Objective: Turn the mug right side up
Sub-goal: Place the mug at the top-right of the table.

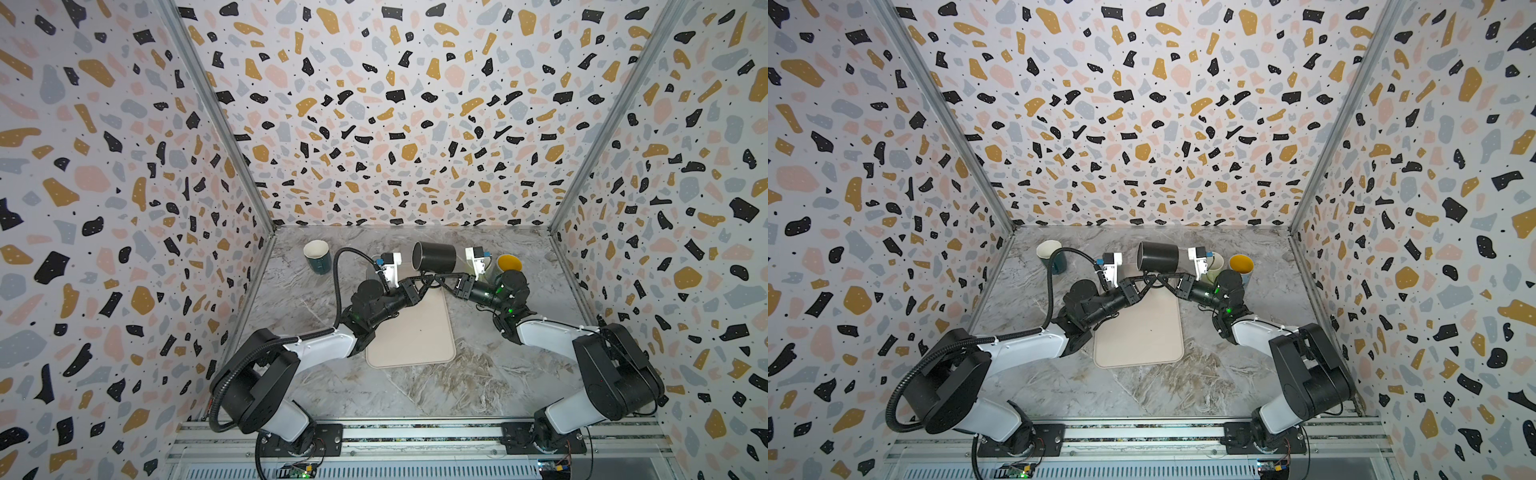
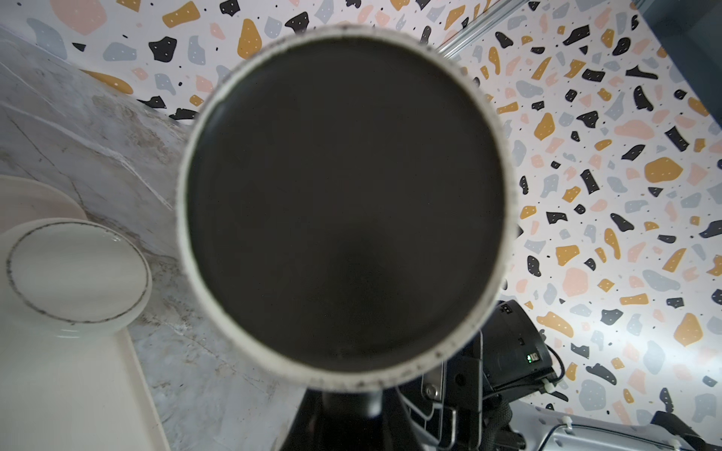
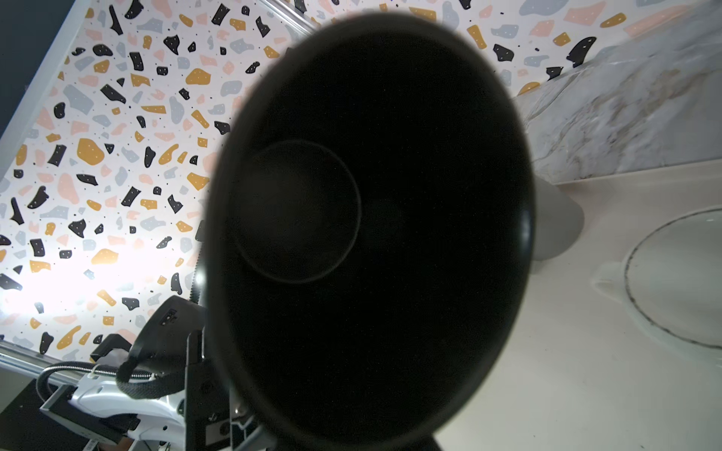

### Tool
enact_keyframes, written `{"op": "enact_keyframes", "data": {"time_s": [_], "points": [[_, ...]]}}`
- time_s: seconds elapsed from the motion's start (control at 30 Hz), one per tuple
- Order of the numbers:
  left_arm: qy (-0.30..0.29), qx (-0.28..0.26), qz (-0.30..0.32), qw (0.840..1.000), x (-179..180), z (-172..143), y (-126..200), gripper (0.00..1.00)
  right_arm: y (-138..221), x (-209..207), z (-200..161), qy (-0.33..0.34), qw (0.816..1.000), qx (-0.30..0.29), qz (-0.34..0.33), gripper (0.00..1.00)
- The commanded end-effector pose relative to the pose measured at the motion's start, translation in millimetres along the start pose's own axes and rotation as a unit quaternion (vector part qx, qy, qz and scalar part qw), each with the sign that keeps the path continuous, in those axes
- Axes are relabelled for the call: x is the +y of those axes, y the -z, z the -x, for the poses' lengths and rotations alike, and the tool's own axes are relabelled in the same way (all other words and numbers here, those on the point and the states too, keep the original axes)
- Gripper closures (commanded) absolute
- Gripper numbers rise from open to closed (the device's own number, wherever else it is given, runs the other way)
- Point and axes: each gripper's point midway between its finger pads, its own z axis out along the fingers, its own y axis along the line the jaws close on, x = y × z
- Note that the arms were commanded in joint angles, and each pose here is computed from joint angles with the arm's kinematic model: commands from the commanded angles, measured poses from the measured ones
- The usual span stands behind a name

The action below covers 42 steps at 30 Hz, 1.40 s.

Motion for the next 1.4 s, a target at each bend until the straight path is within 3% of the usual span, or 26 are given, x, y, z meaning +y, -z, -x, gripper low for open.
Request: {"op": "enact_keyframes", "data": {"time_s": [0.0,0.07,0.2,0.27,0.47,1.37], "points": [[-0.027,0.041,-0.036,0.998,-23,-14,-9,1.00,-4,40,28,0.075,0.995,-0.035,0.052,0.91],[-0.033,0.045,-0.027,0.998,-19,-15,-11,1.00,-3,39,27,0.073,0.995,-0.033,0.052,1.00],[-0.041,0.047,-0.019,0.998,-16,-15,-13,1.00,-2,37,26,0.071,0.996,-0.034,0.048,1.00],[-0.041,0.050,-0.015,0.998,-15,-15,-14,0.64,-1,38,27,0.070,0.996,-0.034,0.048,1.00],[-0.044,0.055,-0.006,0.998,-12,-16,-14,0.00,2,37,30,0.072,0.996,-0.038,0.045,1.00],[-0.044,0.046,-0.003,0.998,-14,-12,-11,0.00,11,17,30,0.094,0.994,-0.043,-0.030,1.00]]}}
